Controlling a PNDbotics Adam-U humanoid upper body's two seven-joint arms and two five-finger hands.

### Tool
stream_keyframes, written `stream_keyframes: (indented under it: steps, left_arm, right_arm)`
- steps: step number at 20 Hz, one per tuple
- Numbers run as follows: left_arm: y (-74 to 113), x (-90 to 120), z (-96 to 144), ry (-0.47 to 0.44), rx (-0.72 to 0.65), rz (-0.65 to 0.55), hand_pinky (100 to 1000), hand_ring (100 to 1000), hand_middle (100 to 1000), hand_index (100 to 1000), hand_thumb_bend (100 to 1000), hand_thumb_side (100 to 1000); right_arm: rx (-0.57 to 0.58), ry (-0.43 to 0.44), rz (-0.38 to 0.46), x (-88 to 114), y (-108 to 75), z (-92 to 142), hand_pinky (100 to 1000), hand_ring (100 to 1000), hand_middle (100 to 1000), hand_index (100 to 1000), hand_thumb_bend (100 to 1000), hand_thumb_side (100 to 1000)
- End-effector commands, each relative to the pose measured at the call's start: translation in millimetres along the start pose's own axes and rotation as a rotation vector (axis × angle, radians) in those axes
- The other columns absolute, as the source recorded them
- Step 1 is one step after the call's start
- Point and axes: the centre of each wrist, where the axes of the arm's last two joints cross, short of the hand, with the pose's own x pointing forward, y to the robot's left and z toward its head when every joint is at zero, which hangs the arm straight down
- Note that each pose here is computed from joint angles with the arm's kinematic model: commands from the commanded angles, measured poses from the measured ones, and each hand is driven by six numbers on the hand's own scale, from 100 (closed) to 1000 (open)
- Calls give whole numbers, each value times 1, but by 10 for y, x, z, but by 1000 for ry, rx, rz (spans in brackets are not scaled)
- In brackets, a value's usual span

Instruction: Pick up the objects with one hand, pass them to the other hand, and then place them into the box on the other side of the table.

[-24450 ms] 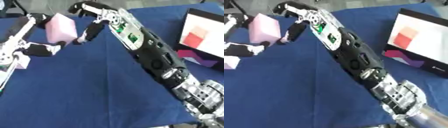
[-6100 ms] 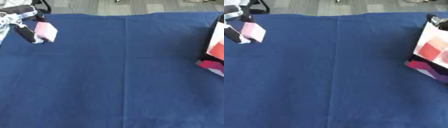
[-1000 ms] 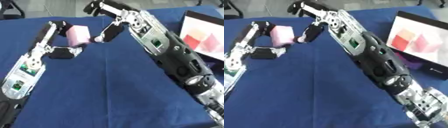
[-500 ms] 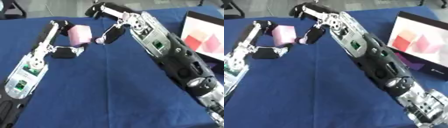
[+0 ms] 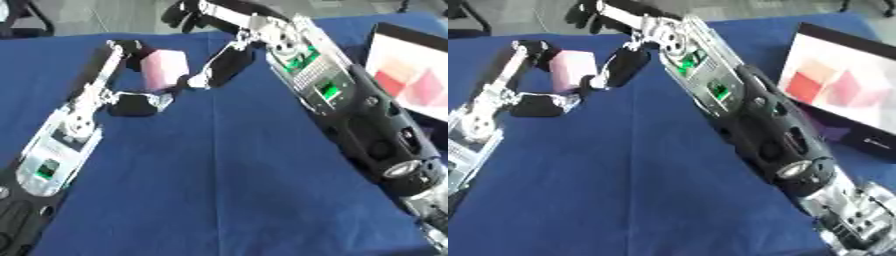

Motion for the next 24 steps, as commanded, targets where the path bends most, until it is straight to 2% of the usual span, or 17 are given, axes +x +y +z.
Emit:
stream_keyframes:
  steps: [1,24]
  left_arm:
    - [56,79,-15,-26,14,-14,693,557,422,505,100,100]
    - [44,246,-19,-81,13,-8,683,551,404,509,100,100]
  right_arm:
    - [-21,-14,15,57,-104,45,903,831,799,863,477,100]
    - [5,46,79,-62,66,-42,894,819,781,832,499,100]
